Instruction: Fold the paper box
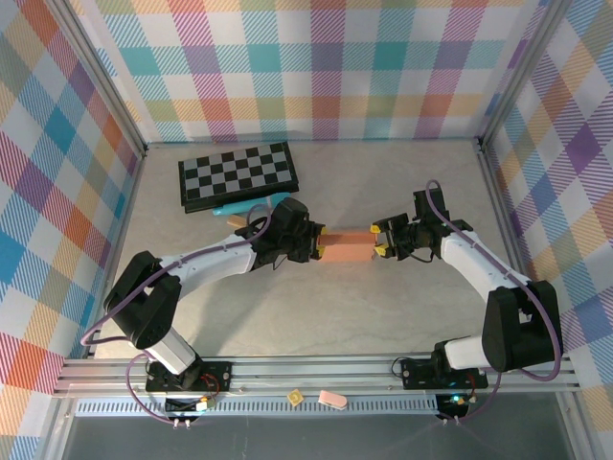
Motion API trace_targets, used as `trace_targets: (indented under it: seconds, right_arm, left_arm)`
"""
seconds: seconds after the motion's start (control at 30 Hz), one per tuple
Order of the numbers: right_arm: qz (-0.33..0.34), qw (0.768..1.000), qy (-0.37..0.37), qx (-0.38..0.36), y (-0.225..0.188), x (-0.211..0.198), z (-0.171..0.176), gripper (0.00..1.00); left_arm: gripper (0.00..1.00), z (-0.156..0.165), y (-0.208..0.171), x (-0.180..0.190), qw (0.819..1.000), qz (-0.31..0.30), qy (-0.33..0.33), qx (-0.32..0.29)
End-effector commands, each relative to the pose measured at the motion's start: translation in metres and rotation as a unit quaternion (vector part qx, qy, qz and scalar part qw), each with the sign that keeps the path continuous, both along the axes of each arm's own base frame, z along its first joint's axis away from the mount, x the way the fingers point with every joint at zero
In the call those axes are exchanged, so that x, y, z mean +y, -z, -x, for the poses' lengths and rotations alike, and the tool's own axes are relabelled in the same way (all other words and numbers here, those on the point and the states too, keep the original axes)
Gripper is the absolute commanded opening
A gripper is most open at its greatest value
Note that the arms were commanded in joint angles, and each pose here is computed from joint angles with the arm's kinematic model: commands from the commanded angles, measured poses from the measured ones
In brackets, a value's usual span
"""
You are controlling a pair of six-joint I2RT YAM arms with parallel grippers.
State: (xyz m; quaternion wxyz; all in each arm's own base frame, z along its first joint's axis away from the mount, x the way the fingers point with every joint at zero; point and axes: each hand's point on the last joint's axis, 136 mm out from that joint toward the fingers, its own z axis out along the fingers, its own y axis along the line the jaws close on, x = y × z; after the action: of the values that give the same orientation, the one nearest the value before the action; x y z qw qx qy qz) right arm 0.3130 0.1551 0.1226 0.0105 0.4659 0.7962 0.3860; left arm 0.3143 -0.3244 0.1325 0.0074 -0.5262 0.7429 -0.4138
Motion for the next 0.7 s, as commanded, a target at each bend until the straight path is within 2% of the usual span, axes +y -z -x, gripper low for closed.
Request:
trace_targets:
  seconds: [0.0,0.17,0.3,0.53,0.67]
  right_arm:
    - [0.013,1.000,-0.001,0.018,0.008,-0.003,0.005,0.45]
    - [0.012,1.000,-0.004,0.012,0.003,-0.003,0.005,0.56]
    - [0.015,1.000,-0.005,0.002,-0.005,-0.004,0.006,0.59]
    - [0.011,1.000,-0.002,-0.007,-0.009,-0.005,0.012,0.58]
    - [0.008,1.000,-0.006,-0.004,-0.007,-0.004,0.015,0.53]
  left_arm:
    - [0.38,0.014,0.019,0.009,0.999,-0.030,-0.004,0.020]
    - [0.36,0.018,0.025,0.011,0.999,-0.037,-0.005,0.024]
    - [0.36,0.021,0.030,0.013,0.999,-0.040,-0.005,0.028]
    - [0.35,0.022,0.033,0.013,0.999,-0.043,-0.005,0.031]
    - [0.34,0.024,0.035,0.013,0.998,-0.047,-0.002,0.034]
